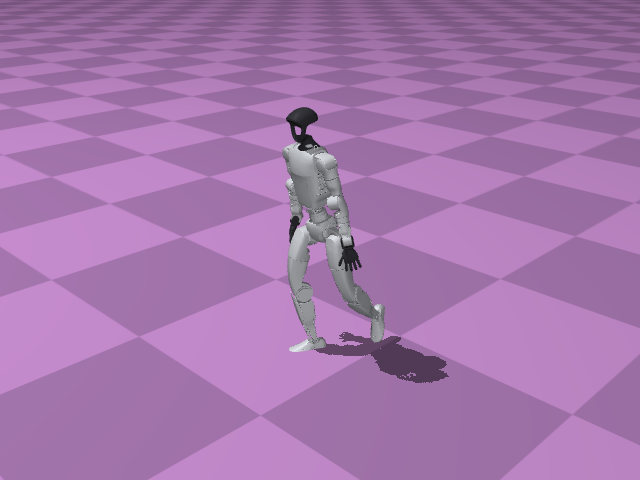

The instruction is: Walk run

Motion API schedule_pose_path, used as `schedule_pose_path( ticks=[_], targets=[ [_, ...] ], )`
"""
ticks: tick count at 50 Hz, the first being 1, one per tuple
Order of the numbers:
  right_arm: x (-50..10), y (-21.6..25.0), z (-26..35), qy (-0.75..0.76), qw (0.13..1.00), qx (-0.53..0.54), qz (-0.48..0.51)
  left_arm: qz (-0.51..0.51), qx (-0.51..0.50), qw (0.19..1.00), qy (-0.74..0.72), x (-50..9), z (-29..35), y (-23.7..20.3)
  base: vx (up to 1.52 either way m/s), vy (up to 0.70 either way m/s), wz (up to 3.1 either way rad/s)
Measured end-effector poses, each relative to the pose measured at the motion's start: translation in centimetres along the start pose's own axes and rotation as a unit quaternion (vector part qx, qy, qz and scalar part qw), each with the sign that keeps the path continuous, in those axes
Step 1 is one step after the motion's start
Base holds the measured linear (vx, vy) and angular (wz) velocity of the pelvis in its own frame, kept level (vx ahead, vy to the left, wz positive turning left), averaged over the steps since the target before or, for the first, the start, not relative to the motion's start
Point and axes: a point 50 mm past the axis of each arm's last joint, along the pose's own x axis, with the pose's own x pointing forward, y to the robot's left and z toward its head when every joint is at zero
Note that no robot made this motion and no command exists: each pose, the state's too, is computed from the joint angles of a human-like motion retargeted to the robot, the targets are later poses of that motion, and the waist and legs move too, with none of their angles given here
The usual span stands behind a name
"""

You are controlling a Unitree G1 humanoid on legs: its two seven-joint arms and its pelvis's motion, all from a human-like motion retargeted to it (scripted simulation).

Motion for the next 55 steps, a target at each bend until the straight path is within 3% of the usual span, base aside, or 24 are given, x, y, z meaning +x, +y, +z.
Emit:
schedule_pose_path(
  ticks=[8,15,21,27,35,45,50,55],
  targets=[
    [0.8,-6.9,5.6,-0.082,0.989,-0.08,-0.094,-0.012,0.138,0.989,0.053,0.1,-3.0,-3.3,0.57,-0.05,0.04],
    [-0.2,-11.1,11.2,-0.173,0.972,-0.044,-0.152,-0.113,0.066,0.987,0.088,-0.2,-4.1,-7.4,0.64,0.09,-0.25],
    [-0.8,-11.7,12.7,-0.216,0.955,-0.065,-0.193,-0.172,0.005,0.981,0.088,-0.4,-4.0,-7.3,0.71,0.16,-0.42],
    [0.0,-8.7,8.7,-0.173,0.942,-0.195,-0.21,-0.039,-0.055,0.996,0.06,0.1,-2.5,-4.4,0.83,0.2,-0.52],
    [0.3,-3.8,2.7,-0.056,0.974,-0.162,-0.147,0.043,-0.059,0.997,-0.037,-0.1,2.0,1.5,0.71,0.16,-0.44],
    [-0.5,0.6,-2.1,0.022,0.992,-0.119,-0.034,0.13,0.051,0.983,-0.121,-3.0,8.2,10.2,0.49,0.04,0.61],
    [-1.2,2.8,-3.5,0.044,0.994,-0.093,0.026,0.14,0.09,0.971,-0.17,-3.8,10.2,11.0,0.7,-0.05,0.27],
    [-1.1,2.5,-3.4,0.039,0.992,-0.108,0.044,0.114,0.092,0.976,-0.161,-2.7,8.9,8.6,0.78,-0.08,0.24]
  ],
)
